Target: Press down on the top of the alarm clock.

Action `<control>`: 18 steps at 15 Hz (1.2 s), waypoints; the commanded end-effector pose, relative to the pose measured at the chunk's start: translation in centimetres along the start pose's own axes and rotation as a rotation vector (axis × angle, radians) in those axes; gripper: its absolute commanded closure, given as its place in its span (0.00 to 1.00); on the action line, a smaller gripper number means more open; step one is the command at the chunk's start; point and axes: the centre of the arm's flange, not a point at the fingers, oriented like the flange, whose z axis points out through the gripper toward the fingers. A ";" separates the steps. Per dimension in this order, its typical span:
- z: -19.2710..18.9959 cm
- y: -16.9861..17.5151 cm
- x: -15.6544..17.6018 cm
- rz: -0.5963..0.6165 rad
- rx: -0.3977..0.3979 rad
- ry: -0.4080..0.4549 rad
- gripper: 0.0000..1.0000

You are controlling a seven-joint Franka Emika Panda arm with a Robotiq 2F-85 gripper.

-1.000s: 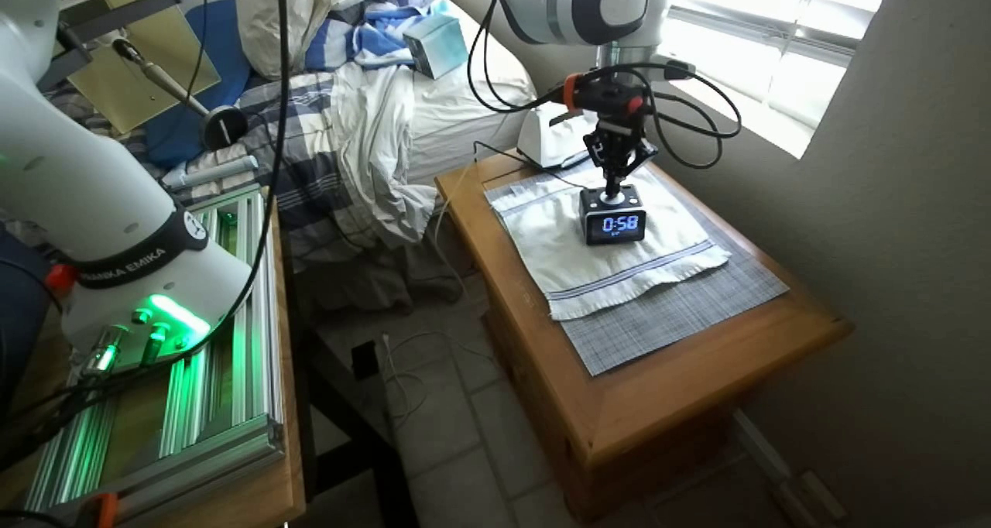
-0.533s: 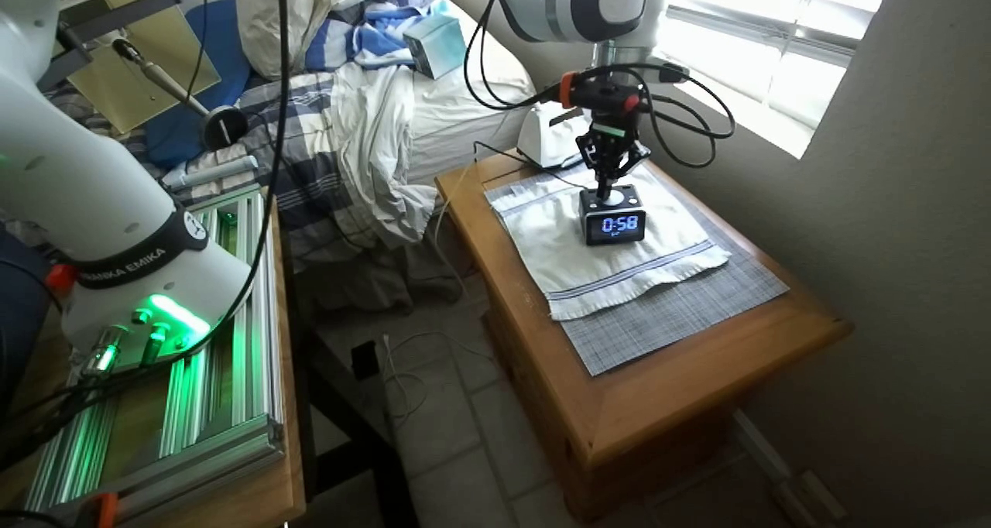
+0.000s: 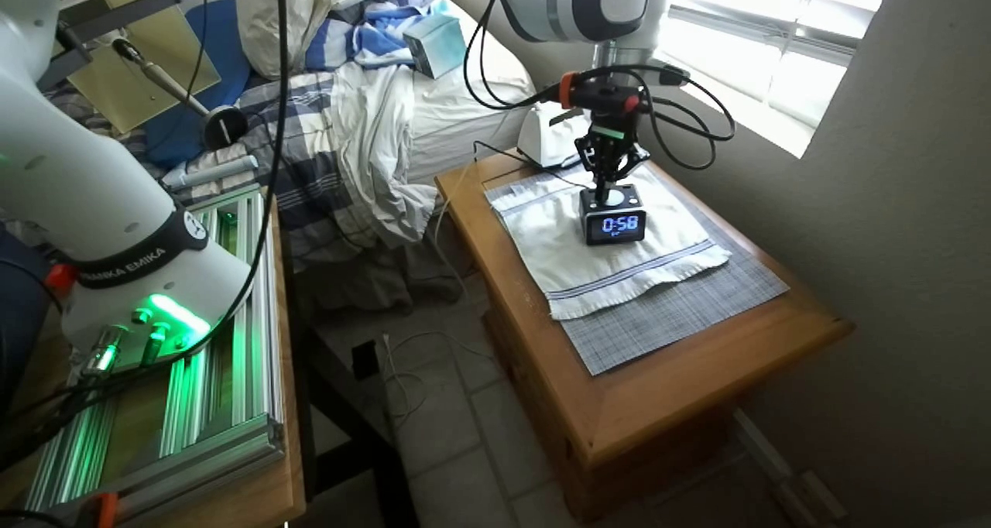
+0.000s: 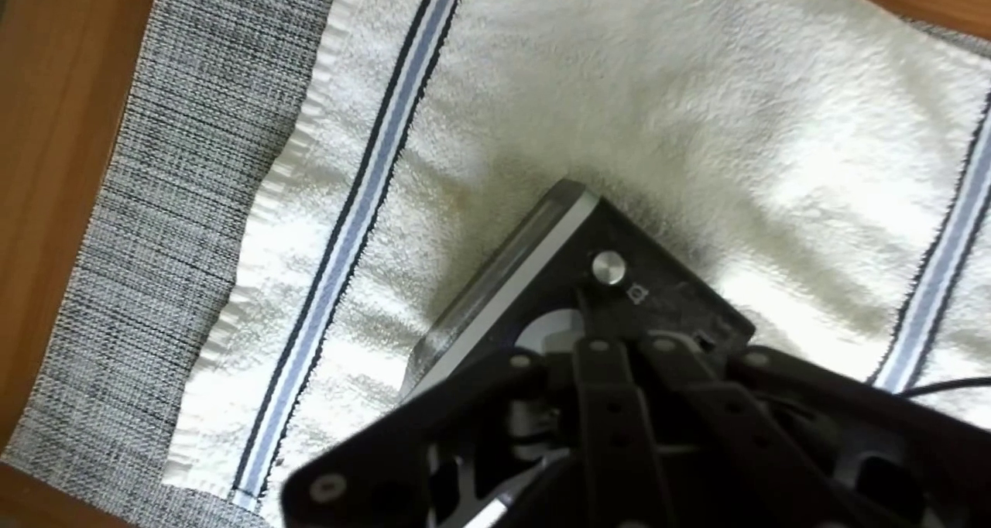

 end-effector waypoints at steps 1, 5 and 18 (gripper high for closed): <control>1.1 0.9 0.8 0.016 -0.021 -0.025 1.00; 1.5 1.6 0.8 0.038 -0.023 -0.024 1.00; 1.8 2.7 1.7 0.117 -0.040 0.028 1.00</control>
